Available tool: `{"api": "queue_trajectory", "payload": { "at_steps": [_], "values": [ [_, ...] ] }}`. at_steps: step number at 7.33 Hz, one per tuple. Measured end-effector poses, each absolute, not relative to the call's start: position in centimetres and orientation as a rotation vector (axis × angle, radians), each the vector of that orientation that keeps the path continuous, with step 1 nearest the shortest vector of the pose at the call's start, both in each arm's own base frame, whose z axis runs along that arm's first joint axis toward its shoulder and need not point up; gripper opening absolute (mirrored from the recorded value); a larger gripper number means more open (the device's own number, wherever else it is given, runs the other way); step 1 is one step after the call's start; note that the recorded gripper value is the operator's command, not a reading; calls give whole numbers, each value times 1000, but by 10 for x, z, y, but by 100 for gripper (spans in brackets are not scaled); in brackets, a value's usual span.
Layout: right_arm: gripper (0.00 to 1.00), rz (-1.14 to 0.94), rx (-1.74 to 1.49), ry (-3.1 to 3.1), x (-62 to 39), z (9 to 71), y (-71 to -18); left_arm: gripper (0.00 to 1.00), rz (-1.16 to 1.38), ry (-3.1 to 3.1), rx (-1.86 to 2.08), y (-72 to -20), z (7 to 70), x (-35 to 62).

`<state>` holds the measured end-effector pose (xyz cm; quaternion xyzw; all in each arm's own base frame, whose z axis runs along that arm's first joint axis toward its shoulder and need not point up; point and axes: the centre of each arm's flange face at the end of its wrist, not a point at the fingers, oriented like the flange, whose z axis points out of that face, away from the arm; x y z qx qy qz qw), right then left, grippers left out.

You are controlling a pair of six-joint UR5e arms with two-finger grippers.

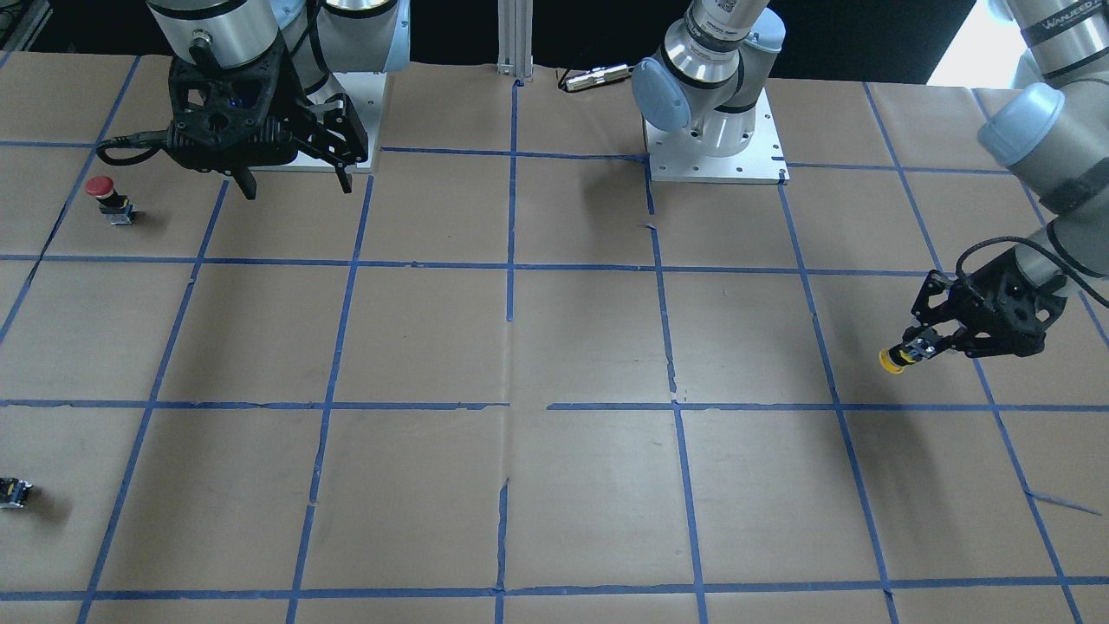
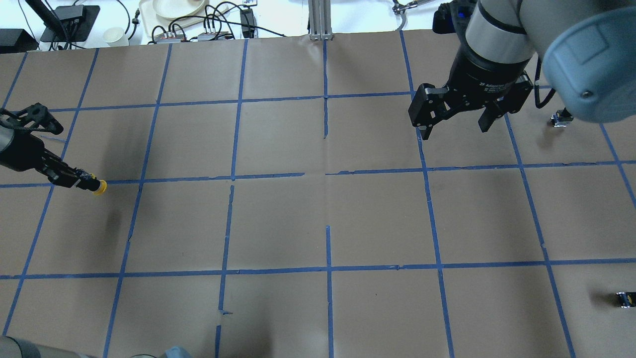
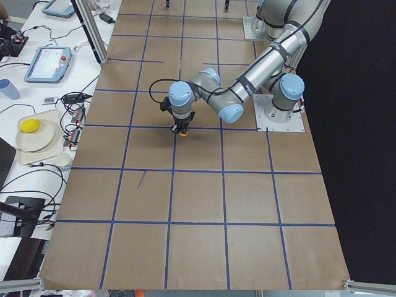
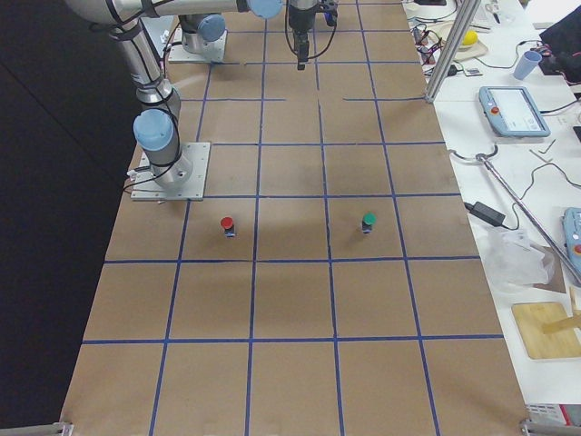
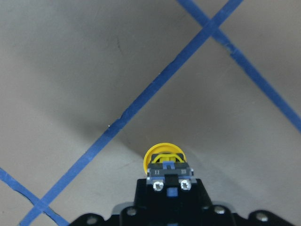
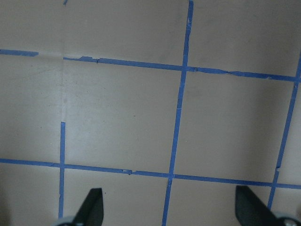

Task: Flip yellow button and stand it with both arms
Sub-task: 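Lift the button with the left gripper and carry it toward the table center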

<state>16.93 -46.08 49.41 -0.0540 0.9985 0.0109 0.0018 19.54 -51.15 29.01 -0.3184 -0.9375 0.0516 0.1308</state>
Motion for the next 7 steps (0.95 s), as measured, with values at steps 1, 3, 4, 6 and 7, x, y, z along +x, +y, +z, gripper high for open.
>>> {"api": "queue_trajectory", "payload": {
  "at_steps": [1,3,4,6,7],
  "values": [
    [100,35,-169,3133,169,494,-461,15,214,-2628,-774,-517,308,170],
    [100,35,-169,3132,170,494,-461,15,323,-2416,-441,-532,351,85],
    [100,36,-169,3131,170,493,-461,15,346,-2298,-294,-535,375,37],
    [100,36,-170,3130,170,493,-461,15,317,-2039,-54,-537,408,-36],
    [100,36,-170,3131,170,494,-461,15,271,-1930,28,-536,420,-65]
  ]
}}
